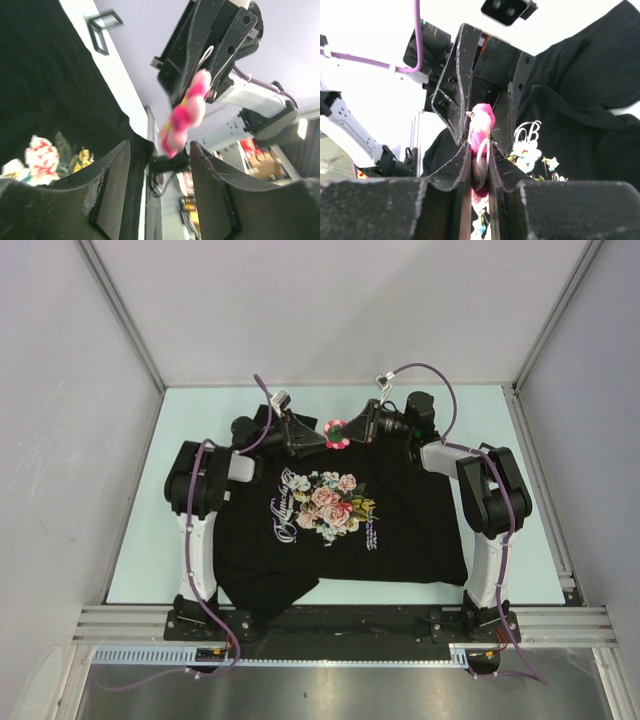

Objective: Remove the brooch from the garment

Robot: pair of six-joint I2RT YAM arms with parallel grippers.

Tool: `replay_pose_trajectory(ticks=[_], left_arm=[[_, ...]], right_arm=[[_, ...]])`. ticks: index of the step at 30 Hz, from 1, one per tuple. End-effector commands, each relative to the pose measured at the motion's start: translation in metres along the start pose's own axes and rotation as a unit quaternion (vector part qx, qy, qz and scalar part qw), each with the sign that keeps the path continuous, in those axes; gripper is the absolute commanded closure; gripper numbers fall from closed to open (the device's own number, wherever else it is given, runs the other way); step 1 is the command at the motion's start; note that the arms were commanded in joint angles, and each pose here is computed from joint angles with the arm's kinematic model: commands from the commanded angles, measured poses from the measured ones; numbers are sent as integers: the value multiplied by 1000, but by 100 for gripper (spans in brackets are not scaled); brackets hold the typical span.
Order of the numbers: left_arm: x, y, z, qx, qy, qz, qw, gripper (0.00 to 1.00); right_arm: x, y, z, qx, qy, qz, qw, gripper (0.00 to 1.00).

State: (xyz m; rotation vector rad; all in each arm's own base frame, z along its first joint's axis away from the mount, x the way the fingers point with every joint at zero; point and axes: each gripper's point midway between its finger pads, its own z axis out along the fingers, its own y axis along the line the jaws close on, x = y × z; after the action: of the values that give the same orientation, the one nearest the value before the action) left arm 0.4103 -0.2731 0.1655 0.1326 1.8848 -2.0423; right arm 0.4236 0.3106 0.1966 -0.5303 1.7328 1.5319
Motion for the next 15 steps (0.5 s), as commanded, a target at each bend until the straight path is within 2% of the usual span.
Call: replay_pose_trajectory(ticks=[1,9,11,13,14,15], left_arm=[[-19,-71,-17,66,-69,243,965,44],[-31,-72,-17,12,-154,278,948,44],[-32,-76,-15,-1,-169,306,937,44],[-31,-69,-8,-30,-180,304,935,39],[-32,-76,-6,-41,-186,342,920,35],[-32,-70,-5,-64,-194,341,918,33]], right_arm=[[-17,13,-4,-28,-23,-17,999,100],[-19,7,-4,-22,-36,4,999,100],[-19,4,-3,-13,-40,8,999,100],[-21,1,-3,0,-49,13,999,100],[-22,-1,-2,5,-51,13,999,100],[-23,-1,-2,11,-53,14,998,100]])
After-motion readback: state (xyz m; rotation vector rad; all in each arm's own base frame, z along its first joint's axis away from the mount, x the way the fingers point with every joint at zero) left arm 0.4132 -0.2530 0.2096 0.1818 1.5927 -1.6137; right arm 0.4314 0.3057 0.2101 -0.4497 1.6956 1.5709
